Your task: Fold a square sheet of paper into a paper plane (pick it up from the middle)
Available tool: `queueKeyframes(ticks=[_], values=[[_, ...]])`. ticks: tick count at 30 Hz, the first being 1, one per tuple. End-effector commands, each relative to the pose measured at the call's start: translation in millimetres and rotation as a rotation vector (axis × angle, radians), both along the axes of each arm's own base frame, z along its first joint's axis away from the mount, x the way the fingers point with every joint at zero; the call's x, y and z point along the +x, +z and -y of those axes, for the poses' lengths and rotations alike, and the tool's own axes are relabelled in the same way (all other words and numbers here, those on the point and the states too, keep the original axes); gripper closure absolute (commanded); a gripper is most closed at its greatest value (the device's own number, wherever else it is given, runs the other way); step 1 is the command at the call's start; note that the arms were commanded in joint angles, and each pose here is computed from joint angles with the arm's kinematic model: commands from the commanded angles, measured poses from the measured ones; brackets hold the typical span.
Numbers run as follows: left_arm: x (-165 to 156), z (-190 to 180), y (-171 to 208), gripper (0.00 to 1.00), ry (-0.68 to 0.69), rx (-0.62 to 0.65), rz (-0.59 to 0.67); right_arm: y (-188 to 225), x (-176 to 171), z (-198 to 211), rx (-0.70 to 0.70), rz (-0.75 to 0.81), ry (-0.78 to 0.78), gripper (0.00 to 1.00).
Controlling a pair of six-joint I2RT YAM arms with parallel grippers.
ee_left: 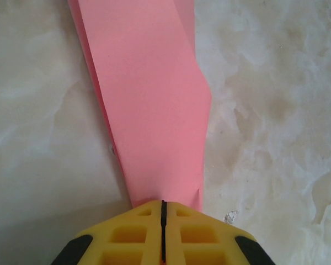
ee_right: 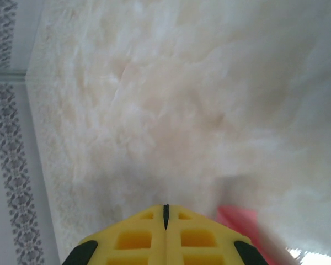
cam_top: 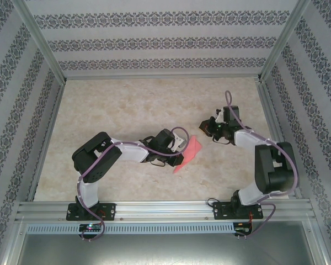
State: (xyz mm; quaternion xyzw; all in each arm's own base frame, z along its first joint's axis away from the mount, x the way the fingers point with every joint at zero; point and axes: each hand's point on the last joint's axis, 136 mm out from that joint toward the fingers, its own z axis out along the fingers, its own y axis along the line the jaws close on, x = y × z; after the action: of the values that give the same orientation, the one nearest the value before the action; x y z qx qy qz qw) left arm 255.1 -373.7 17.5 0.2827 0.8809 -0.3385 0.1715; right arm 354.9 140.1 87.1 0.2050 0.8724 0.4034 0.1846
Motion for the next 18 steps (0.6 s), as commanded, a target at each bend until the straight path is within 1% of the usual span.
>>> queueKeyframes(ticks=[1, 3, 7, 12, 18], values=[[-61.0, -58.9, -74.0, 0.90, -0.013, 0.299, -0.269, -18.0, -38.4, -33.3, 0.028, -0.080, 0.101, 0.97], [-59.5, -55.9, -70.6, 0.89, -0.016, 0.288, -0.267, -21.5, -44.6, -48.6, 0.057, -0.077, 0.122, 0.97], [-57.9, -53.5, -64.8, 0.89, -0.018, 0.276, -0.258, -36.4, -45.4, -60.5, 0.034, -0.097, 0.150, 0.97], [-59.1, -53.4, -61.0, 0.88, -0.018, 0.265, -0.256, -59.4, -31.0, -48.6, -0.025, -0.120, 0.125, 0.96], [-61.2, -56.5, -60.5, 0.87, -0.020, 0.270, -0.253, -63.3, -13.3, -20.1, -0.049, -0.114, 0.047, 0.96]])
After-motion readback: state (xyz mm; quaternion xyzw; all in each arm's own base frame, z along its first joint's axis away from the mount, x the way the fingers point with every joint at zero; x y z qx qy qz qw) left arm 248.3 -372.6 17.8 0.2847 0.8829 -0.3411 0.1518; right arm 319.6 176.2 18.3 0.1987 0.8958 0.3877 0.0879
